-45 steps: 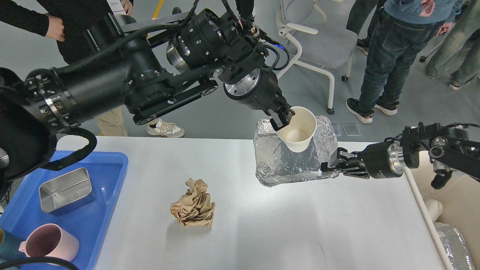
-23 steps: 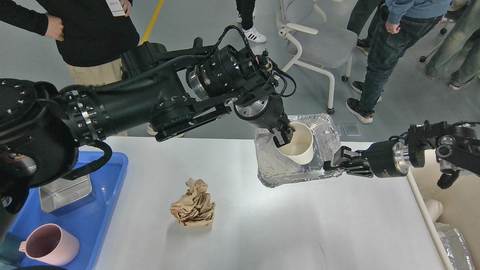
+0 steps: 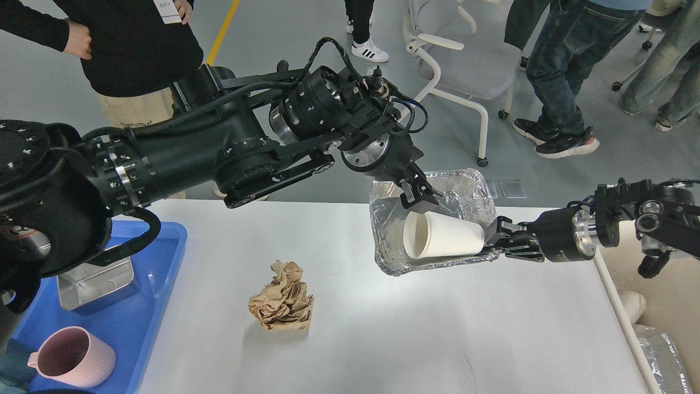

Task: Tidy desktop
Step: 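Lower the cup into the foil tray and open the left gripper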

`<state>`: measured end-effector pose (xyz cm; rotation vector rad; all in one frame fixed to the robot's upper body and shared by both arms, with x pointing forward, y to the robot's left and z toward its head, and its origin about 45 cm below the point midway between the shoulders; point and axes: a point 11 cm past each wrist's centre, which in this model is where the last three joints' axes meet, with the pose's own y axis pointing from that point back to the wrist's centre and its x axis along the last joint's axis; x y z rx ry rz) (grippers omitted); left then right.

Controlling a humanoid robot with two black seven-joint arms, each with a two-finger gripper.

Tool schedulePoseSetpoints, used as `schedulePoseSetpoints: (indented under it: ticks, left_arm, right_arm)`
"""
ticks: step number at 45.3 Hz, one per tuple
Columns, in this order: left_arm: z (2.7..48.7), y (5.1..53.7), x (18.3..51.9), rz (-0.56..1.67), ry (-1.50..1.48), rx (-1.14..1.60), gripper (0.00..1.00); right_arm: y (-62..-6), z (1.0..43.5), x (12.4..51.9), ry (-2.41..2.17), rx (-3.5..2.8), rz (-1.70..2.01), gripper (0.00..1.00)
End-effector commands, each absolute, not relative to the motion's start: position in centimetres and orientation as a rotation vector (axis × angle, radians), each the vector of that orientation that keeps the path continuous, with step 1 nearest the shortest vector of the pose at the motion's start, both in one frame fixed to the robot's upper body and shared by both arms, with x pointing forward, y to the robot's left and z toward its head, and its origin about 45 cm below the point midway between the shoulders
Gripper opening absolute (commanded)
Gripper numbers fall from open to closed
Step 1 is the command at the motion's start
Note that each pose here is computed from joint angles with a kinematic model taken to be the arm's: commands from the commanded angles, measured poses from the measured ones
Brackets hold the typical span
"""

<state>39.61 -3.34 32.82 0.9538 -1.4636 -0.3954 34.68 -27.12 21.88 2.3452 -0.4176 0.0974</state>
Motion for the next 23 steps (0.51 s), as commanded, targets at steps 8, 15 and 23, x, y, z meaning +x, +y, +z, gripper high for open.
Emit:
schedulePoseSetpoints:
  ticks: [8,15,23]
  left_arm:
    - [35.6,-1.4,41.3,-0.252,-1.396,0.914,0.91]
    - [36.5,4.8,44.2,-0.07,-1.259,0.928,0.92]
    - [36.3,15.4,46.6,0.218,-1.074,1.038,0.92]
  right_arm:
    - [-27.2,21.9,34.6,-0.419,2.343,0.097,0.0]
    - [-28.0,22.1,34.7,-0.44,2.331,0.098,0.0]
    - [-28.7,22.4,34.8,-0.457,2.322,0.099,0.0]
